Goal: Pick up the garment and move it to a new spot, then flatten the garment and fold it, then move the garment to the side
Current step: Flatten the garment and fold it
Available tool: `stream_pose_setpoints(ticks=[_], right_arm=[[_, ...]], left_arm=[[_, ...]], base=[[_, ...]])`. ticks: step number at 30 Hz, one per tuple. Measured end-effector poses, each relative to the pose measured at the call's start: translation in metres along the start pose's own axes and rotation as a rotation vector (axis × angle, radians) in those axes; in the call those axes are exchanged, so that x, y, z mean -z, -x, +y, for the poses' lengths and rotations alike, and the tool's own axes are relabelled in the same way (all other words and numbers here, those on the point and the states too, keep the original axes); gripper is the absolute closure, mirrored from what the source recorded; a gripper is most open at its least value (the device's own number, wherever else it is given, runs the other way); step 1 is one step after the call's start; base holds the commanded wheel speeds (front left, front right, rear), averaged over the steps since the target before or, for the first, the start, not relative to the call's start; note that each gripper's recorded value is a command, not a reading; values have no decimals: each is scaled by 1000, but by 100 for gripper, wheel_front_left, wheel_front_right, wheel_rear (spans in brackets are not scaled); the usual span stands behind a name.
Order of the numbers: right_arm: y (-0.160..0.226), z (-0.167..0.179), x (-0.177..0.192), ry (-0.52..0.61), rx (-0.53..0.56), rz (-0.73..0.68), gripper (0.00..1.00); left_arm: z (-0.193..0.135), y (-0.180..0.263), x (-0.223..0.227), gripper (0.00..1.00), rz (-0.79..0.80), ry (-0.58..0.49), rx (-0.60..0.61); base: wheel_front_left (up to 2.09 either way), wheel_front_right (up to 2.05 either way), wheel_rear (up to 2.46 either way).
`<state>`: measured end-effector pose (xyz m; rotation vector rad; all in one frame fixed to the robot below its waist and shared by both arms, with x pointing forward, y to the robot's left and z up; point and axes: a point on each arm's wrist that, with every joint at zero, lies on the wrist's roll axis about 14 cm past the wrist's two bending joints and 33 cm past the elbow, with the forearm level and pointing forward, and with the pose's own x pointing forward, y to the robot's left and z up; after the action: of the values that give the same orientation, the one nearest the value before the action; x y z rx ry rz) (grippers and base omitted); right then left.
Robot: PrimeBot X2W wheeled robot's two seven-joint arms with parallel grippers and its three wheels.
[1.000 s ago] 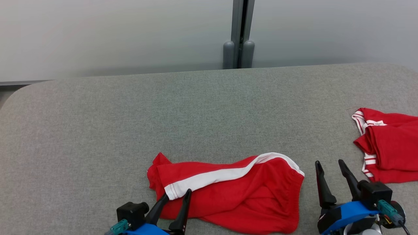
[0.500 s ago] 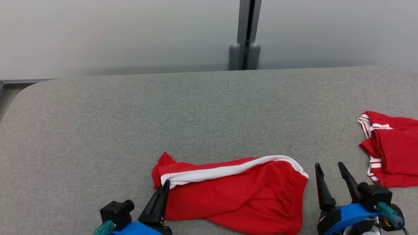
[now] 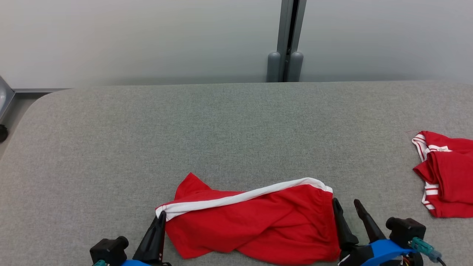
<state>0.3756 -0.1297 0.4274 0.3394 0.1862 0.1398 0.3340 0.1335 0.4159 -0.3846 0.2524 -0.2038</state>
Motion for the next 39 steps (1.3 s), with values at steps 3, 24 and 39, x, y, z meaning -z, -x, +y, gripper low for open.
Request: stream_pose_setpoints(ticks=[3, 24, 39], right_arm=[[-6, 8, 7, -58, -14, 26, 0], [-51, 22, 33, -336, 18, 154, 0], [-64, 37, 33, -395, -16, 165, 7]], left_arm=[[-1, 0, 2, 100, 4, -1, -1], [4, 1, 8, 100, 29, 4, -12], [8, -3, 10, 100, 42, 0, -14]], base=[[0, 0, 0], [0, 0, 0], [0, 0, 0]])
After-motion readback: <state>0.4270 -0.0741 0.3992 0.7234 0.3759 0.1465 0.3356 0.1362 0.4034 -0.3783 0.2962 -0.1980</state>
